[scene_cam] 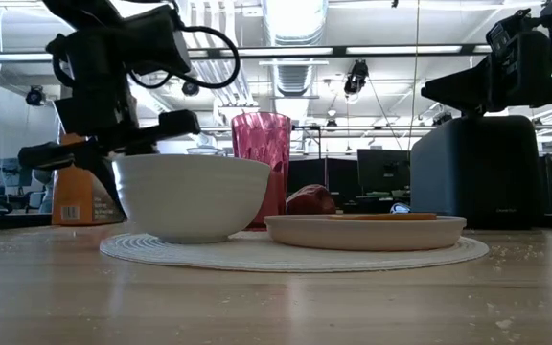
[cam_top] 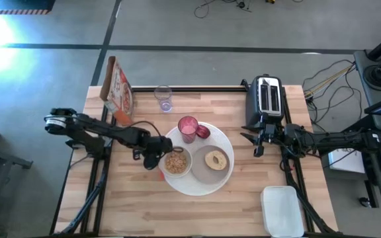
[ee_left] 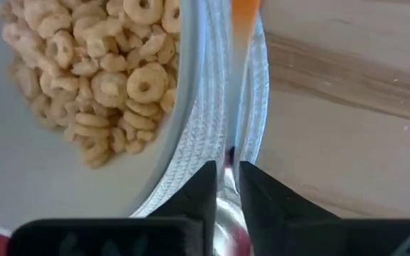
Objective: Arrange a breakfast setting
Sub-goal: Put the orange spoon to the left of the white table mat on the table, then return to Home Position
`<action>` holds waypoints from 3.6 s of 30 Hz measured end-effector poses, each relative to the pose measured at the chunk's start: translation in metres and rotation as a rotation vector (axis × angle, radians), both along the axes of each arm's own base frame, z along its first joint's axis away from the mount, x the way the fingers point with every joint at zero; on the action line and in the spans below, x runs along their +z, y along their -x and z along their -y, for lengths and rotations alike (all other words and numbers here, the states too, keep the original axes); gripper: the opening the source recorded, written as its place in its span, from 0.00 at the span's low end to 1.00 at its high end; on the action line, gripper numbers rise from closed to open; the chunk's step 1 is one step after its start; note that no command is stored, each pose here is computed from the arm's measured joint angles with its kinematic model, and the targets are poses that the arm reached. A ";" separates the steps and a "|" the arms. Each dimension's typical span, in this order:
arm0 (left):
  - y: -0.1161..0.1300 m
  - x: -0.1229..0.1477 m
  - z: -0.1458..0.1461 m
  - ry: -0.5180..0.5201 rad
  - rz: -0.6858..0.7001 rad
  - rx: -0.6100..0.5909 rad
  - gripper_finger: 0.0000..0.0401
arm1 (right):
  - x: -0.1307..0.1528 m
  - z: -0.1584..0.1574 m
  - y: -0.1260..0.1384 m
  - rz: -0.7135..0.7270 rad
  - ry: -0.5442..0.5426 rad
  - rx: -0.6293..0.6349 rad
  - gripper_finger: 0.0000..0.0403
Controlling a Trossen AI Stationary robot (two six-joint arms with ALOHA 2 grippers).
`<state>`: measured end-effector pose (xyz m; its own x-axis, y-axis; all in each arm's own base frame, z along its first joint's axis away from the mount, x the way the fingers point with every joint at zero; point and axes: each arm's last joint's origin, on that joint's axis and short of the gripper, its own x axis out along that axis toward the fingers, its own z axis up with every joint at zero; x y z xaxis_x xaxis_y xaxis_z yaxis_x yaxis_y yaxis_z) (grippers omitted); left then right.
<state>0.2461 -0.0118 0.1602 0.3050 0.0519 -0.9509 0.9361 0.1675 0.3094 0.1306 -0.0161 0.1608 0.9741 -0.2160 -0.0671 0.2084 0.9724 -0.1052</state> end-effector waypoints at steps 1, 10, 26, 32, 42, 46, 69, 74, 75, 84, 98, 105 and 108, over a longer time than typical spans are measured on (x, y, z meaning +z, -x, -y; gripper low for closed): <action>0.000 0.000 -0.001 0.000 0.000 0.004 0.12 | 0.000 0.000 0.000 0.000 0.000 0.000 0.29; 0.004 0.002 -0.006 -0.058 -0.020 0.039 0.21 | 0.000 0.000 0.000 -0.001 0.000 0.000 0.29; 0.053 0.072 0.006 0.049 0.232 0.135 0.21 | 0.000 0.000 0.000 -0.001 0.000 0.000 0.29; 0.061 0.098 0.005 0.135 0.452 0.203 0.21 | 0.000 0.000 0.000 -0.001 0.000 0.000 0.29; 0.062 0.101 0.006 0.172 0.471 0.206 0.21 | 0.000 0.000 0.000 -0.001 0.000 0.000 0.29; 0.061 0.103 0.007 0.175 0.492 0.199 0.21 | 0.000 0.000 0.000 -0.001 0.000 0.000 0.29; 0.126 0.051 0.000 0.571 1.097 0.389 0.21 | 0.000 0.000 0.000 -0.002 0.000 0.000 0.29; 0.134 0.022 -0.001 0.691 1.254 0.404 0.21 | 0.000 0.000 0.000 -0.002 0.000 0.000 0.29; 0.135 0.017 -0.002 0.723 1.279 0.418 0.21 | 0.000 0.000 0.000 -0.002 0.000 0.000 0.29; 0.142 0.013 -0.004 0.836 1.233 0.619 0.26 | 0.000 0.000 0.000 -0.002 0.000 -0.001 0.29; 0.150 0.013 -0.005 0.850 1.257 0.611 0.28 | 0.000 0.000 0.000 -0.004 0.000 0.000 0.29; 0.151 0.014 -0.005 0.853 1.263 0.609 0.28 | 0.000 0.000 0.000 -0.004 0.000 0.000 0.29; 0.151 0.014 -0.005 0.853 1.263 0.609 0.28 | 0.000 0.000 0.000 -0.004 0.000 0.000 0.29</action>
